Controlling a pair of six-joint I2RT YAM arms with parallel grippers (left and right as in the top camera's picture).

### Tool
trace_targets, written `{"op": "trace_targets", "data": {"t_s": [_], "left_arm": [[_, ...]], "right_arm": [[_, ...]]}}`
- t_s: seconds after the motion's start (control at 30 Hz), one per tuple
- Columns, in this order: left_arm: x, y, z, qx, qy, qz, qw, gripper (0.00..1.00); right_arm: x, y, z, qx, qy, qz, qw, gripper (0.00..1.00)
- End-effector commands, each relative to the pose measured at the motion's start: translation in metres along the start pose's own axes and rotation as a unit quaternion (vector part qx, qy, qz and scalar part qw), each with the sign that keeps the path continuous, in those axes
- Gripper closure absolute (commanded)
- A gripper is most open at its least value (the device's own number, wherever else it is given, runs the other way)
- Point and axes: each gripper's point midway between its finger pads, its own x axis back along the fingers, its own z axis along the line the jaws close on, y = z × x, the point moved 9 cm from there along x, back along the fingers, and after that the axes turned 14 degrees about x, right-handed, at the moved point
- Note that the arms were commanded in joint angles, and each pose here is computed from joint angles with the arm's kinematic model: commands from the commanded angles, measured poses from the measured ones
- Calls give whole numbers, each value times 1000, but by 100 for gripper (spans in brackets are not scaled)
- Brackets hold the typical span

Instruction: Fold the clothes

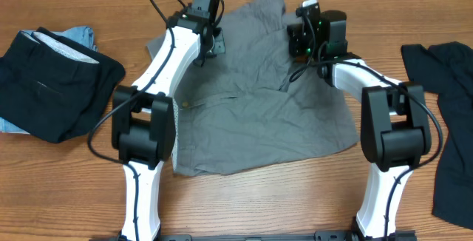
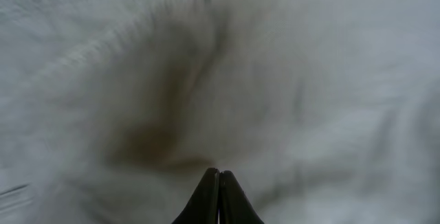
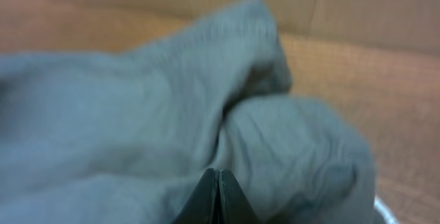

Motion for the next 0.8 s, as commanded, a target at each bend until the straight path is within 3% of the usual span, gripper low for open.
{"op": "trace_targets", "data": {"t_s": [0.0, 0.1, 0.23, 0.33, 0.5, 0.77], "left_arm": [[-14, -4, 4, -7, 6, 12, 1000, 96], [-14, -4, 4, -7, 9, 12, 1000, 96], [-14, -4, 5, -8, 14, 12, 1000, 96], [-14, -4, 6, -17, 18, 9, 1000, 96], [-14, -2, 9, -29, 36, 0, 999, 96], [-14, -2, 9, -30, 36, 0, 999, 96]], "right_arm": [[-14, -26, -1, 4, 0, 33, 999, 96], [-20, -43, 0, -4, -3, 63, 998, 96], [-17, -60, -13, -8, -75, 118, 990, 96], [-5, -79, -34, -21, -132, 178, 975, 96], [25, -115, -68, -71, -149, 263, 951, 96], [77, -96, -73, -103, -137, 319, 932, 96]]}}
